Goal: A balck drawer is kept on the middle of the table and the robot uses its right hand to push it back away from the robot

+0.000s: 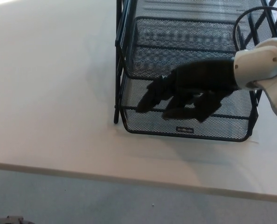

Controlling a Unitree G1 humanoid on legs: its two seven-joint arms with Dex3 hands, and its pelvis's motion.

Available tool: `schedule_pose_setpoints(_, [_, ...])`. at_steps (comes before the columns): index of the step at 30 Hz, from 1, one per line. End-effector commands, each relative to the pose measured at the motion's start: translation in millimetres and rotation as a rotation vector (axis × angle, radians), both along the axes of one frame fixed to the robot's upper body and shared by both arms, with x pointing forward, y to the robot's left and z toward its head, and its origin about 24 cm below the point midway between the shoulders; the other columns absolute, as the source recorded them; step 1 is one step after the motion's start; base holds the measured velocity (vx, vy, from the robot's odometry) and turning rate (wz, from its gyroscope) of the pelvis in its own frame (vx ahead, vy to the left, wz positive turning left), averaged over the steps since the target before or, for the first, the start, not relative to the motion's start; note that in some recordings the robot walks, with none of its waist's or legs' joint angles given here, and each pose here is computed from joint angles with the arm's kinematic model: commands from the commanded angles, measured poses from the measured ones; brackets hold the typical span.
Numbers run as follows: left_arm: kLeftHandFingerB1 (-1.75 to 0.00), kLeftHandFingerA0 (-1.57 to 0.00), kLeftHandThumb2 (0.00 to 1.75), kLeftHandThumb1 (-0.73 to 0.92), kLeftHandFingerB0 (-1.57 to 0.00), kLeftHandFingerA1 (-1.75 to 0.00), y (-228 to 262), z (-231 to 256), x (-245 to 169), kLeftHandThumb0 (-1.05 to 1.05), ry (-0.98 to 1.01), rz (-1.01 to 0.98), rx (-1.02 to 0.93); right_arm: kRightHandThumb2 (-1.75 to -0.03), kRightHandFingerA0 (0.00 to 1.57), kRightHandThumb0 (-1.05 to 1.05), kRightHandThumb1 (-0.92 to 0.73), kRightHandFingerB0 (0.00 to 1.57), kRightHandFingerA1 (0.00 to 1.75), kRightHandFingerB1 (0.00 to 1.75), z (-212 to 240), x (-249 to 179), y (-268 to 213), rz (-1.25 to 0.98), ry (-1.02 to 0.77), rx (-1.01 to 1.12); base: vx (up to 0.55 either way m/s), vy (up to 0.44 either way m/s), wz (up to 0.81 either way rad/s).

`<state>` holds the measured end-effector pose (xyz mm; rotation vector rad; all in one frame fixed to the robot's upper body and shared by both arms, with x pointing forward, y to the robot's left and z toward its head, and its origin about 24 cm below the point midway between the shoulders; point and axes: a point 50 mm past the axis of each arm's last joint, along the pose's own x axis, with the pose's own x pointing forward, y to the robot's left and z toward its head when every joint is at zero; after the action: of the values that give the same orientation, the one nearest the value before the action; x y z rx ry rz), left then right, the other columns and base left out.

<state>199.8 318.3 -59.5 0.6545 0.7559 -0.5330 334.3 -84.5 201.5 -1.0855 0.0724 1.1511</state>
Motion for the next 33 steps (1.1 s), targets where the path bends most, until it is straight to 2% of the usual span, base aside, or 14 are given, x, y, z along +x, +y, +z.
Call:
schedule_pose_setpoints(1, [-0.44, -0.39, 0.92, 0.59, -0.26, -0.51, 5.5, 1.9, -2.6, -0.64, -0.001, -0.001, 0.022, -0.68, 0.35, -0.77, -0.91, 0.29, 0.35, 0.31, 4.1, -7.1, -3.9, 0.025, -0.036, -0.019, 0.0, 0.0, 0.0])
schedule_pose_setpoints(7, [-0.44, -0.39, 0.92, 0.58, -0.26, -0.52, 5.4, 0.7, -4.6, -0.63, 0.001, 0.005, 0.012, -0.71, 0.33, -0.79, -0.91, 0.23, 0.35, 0.3, 3.2, -45.4, -6.3, 0.139, -0.038, -0.087, 0.0, 0.0, 0.0])
schedule_pose_setpoints(15, [-0.46, -0.41, 0.93, 0.55, -0.26, -0.54, 4.6, 0.8, -3.8, -0.56, -0.001, 0.006, 0.007, -0.67, 0.33, -0.71, -0.89, 0.25, 0.35, 0.3, 5.1, -96.9, -16.9, 0.247, 0.013, -0.049, 0.0, 0.0, 0.0])
schedule_pose_setpoints(17, [-0.44, -0.4, 0.93, 0.58, -0.27, -0.52, 5.3, 1.3, -2.8, -0.62, 0.004, 0.009, 0.008, -0.67, 0.33, -0.7, -0.89, 0.24, 0.35, 0.3, 4.2, -110.3, -21.8, 0.269, 0.028, -0.018, 0.0, 0.0, 0.0])
schedule_pose_setpoints(30, [-0.44, -0.39, 0.92, 0.58, -0.25, -0.52, 4.7, 1.8, -1.0, -0.62, 0.006, 0.008, 0.013, -0.67, 0.28, -0.72, -0.88, 0.21, 0.38, 0.29, 3.3, -142.1, -40.8, 0.269, 0.087, 0.004, 0.0, 0.0, 0.0])
schedule_pose_setpoints(33, [-0.45, -0.4, 0.93, 0.58, -0.26, -0.53, 4.9, 2.6, -1.3, -0.6, -0.002, -0.001, 0.013, -0.67, 0.32, -0.72, -0.89, 0.23, 0.37, 0.3, -11.8, -147.2, -47.0, 0.255, 0.127, 0.045, 0.0, 0.0, 0.0])
